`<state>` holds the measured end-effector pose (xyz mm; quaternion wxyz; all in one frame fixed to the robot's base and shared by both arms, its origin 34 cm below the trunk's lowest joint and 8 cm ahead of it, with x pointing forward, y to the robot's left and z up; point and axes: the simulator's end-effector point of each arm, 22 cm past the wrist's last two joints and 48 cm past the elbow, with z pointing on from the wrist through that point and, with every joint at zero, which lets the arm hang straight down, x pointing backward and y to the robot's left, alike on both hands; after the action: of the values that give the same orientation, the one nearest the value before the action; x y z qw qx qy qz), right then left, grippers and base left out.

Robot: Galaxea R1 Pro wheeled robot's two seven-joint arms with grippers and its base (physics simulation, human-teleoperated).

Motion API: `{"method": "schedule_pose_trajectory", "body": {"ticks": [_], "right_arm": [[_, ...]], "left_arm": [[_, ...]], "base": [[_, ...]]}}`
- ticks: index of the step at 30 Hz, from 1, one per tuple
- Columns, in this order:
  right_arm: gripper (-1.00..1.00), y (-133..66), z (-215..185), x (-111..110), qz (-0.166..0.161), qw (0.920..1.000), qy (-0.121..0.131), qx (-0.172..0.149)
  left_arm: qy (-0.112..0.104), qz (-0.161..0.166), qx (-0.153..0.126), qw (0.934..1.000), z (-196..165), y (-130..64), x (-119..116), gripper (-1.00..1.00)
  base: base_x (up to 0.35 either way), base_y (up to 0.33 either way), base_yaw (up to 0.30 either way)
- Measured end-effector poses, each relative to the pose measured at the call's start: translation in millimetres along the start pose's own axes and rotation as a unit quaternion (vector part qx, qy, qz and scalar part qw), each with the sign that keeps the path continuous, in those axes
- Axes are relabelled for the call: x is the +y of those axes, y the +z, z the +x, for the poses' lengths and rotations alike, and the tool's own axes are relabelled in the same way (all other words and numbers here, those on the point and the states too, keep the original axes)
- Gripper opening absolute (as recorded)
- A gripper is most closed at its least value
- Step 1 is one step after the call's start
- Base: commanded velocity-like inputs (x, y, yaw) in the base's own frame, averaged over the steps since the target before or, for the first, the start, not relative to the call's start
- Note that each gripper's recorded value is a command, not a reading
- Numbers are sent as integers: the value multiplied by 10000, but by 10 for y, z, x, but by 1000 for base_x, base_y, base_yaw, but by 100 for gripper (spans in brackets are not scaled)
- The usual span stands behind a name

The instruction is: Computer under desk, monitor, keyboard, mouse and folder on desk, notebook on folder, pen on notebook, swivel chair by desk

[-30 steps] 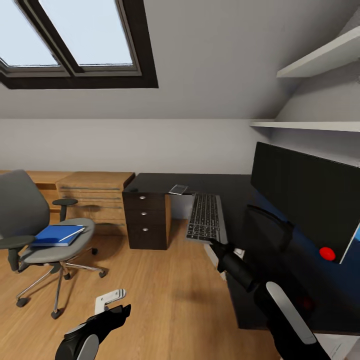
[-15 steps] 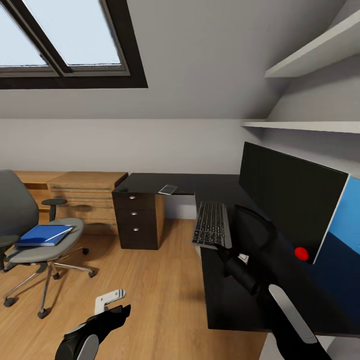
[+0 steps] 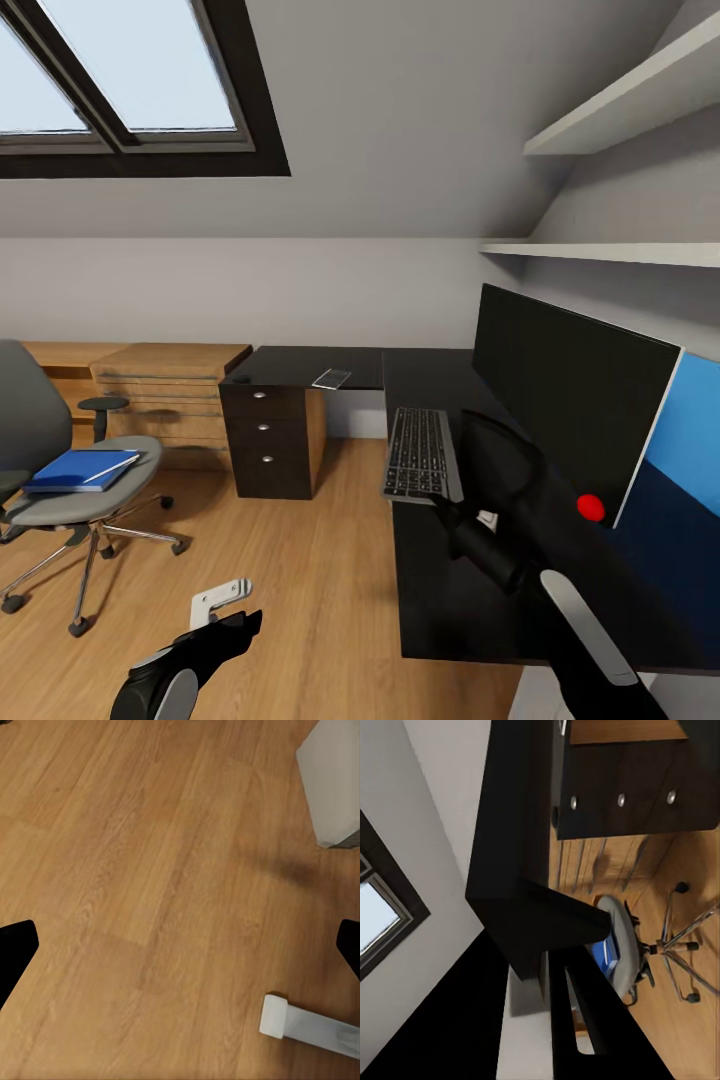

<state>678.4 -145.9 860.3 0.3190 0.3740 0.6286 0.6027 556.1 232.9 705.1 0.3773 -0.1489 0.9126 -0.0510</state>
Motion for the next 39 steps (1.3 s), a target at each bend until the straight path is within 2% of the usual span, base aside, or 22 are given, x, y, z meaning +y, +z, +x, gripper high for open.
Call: {"method": "schedule_pose_trajectory", "body": {"ticks": [13,20,27,39], "right_arm": [[-100,-103,-224,-136,215,9996,-164,-92],[-100,-133,-175,-173,295,9991,-271,122],[-100,-132,-157,-169,285,9989,-327,157],[-100,-138,-203,-250,348,9990,-264,94]], "left_arm": [[0,10,0,10000,0,0,-5,100],[0,11,0,10000,0,0,-5,100],[0,15,0,10000,0,0,-7,100],[4,0,51,10000,42,20,5,100]], "base": [[0,0,0],[0,0,0],[0,0,0],[0,0,0]]}}
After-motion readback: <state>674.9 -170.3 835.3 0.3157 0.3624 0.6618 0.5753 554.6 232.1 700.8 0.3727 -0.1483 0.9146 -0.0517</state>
